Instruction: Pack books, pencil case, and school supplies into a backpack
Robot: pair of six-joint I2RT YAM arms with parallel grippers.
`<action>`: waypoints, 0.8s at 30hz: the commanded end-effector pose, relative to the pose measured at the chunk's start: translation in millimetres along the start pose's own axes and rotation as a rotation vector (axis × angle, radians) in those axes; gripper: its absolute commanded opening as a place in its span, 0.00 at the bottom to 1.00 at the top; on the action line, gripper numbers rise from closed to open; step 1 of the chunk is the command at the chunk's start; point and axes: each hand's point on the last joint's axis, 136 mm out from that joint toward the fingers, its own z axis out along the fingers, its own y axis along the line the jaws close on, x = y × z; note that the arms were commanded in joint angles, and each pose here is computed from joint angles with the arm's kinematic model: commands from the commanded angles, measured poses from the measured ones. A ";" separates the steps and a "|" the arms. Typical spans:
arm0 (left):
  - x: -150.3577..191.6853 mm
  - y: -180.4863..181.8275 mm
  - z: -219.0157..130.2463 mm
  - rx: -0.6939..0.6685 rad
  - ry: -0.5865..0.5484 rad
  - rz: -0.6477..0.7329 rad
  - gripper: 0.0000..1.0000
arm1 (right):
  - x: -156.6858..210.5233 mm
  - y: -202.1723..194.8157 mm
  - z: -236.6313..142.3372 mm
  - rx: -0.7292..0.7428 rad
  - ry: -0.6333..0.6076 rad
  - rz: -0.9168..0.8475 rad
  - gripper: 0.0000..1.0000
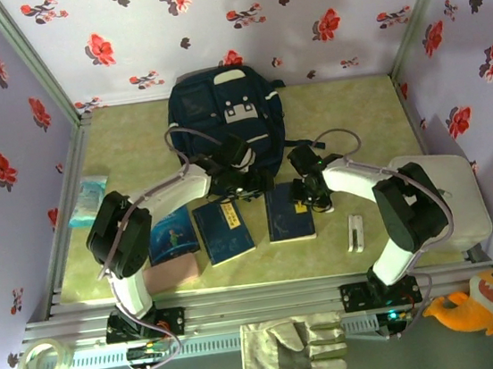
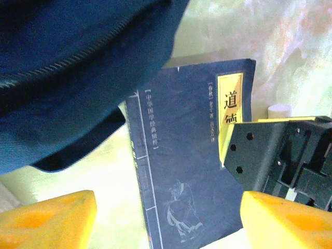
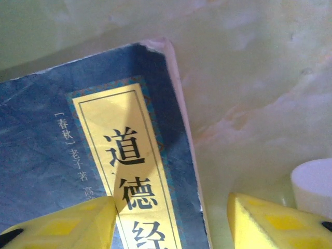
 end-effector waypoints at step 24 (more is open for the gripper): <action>39.5 21.5 75.0 -0.152 0.218 0.088 0.28 | 13.4 23.0 -22.3 -0.196 0.045 -0.009 0.49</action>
